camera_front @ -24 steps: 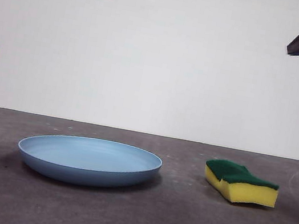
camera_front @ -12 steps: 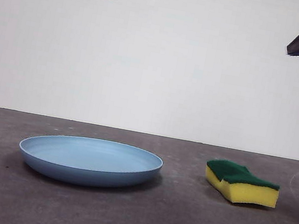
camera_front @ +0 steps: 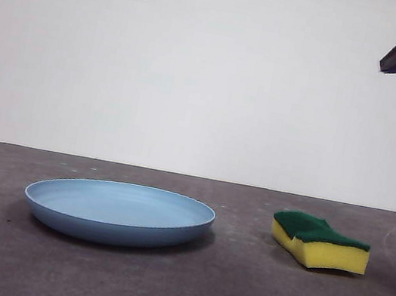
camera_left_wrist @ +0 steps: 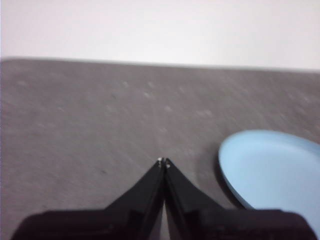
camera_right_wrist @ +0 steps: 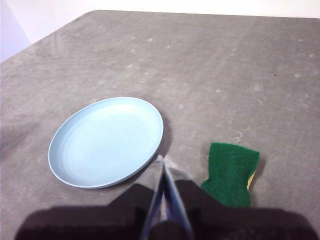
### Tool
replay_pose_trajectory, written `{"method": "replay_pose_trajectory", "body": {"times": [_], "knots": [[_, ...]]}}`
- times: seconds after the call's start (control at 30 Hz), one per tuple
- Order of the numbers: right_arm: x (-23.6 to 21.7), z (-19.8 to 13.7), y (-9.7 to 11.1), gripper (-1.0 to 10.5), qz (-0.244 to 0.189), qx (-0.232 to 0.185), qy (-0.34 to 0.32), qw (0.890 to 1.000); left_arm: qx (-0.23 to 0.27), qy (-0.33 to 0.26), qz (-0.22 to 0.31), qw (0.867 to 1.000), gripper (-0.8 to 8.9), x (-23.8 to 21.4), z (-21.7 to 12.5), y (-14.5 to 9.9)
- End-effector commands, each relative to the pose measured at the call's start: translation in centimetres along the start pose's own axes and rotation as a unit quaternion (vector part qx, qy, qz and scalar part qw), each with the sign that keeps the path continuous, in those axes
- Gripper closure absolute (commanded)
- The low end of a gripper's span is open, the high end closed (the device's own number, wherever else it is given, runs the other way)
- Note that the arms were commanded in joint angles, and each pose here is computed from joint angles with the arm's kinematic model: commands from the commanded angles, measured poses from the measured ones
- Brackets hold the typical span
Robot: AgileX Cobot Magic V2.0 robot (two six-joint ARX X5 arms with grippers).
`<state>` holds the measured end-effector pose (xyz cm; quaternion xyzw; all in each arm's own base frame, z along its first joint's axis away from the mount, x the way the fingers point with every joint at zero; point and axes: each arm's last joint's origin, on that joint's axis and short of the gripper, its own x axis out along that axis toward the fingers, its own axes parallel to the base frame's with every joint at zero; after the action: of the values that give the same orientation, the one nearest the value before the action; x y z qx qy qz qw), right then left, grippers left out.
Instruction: Pick up the plate,pick up the cloth,clean the plate with the cloth
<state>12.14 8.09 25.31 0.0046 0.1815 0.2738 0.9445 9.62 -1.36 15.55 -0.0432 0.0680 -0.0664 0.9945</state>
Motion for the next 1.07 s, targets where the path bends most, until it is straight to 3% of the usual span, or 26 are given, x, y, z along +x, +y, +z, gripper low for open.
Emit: {"method": "replay_pose_trajectory", "body": {"times": [0.03, 0.13, 0.97, 1.07], "knots": [[0.05, -0.12, -0.01, 9.5, -0.001, 0.005, -0.001, 1.0, 0.027, 0.007, -0.01, 1.0, 8.14, 0.01, -0.5, 0.05], [0.05, -0.12, 0.0, 9.5, 0.0, 0.005, -0.001, 1.0, 0.032, 0.029, -0.002, 0.999, 8.14, 0.0, -0.91, 0.2], [0.04, -0.1, -0.01, 9.5, -0.001, 0.004, -0.002, 1.0, 0.032, 0.025, -0.001, 0.999, 8.14, 0.0, -0.83, 0.23], [0.05, -0.09, -0.13, 9.5, -0.022, -0.042, -0.003, 0.999, 0.032, 0.025, -0.001, 0.999, 8.14, 0.0, -0.83, 0.23]]}}
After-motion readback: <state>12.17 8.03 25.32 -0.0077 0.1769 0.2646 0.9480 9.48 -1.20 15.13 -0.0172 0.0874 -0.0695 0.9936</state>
